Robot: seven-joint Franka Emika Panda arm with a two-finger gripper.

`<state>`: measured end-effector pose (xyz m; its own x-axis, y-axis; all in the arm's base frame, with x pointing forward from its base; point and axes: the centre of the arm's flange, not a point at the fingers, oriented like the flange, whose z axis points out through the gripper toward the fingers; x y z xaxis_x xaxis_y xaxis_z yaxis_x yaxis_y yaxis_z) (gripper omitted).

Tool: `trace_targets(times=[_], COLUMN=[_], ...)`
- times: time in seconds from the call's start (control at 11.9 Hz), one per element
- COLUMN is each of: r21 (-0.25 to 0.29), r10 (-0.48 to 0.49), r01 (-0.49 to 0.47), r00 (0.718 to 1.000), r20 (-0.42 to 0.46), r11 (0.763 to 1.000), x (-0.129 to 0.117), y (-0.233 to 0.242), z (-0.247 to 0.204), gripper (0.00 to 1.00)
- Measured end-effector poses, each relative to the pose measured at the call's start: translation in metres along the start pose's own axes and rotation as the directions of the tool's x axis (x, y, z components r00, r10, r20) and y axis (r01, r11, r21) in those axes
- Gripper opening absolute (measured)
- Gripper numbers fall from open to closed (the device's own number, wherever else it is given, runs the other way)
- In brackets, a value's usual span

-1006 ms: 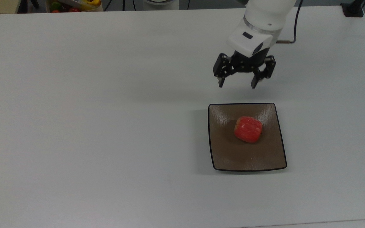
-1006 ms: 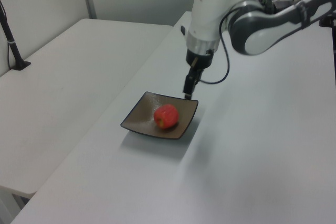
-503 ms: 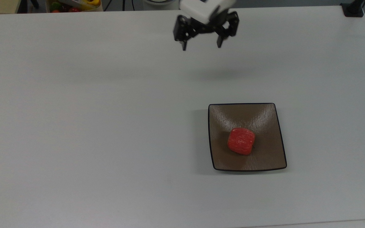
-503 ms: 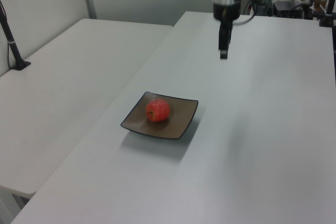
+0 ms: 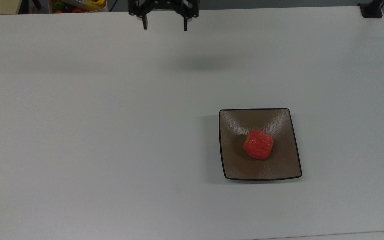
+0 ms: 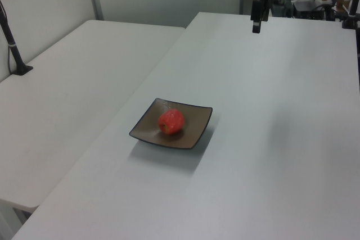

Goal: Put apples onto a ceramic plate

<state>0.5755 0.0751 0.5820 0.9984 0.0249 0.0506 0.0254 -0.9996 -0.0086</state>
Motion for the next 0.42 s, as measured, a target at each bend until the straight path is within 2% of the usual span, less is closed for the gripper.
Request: trace_targets(times=[0.17, 0.42], r21=[0.01, 0.009], r10=[0.036, 0.04], r01=[-0.036, -0.04], r00=[0.999, 0.999], r20=[-0.011, 0.0], r11=[0.999, 0.999], x=[0.0031, 0.0021], y=[0.0198, 0.0218], z=[0.0019, 0.0075], gripper=[1.0, 1.0])
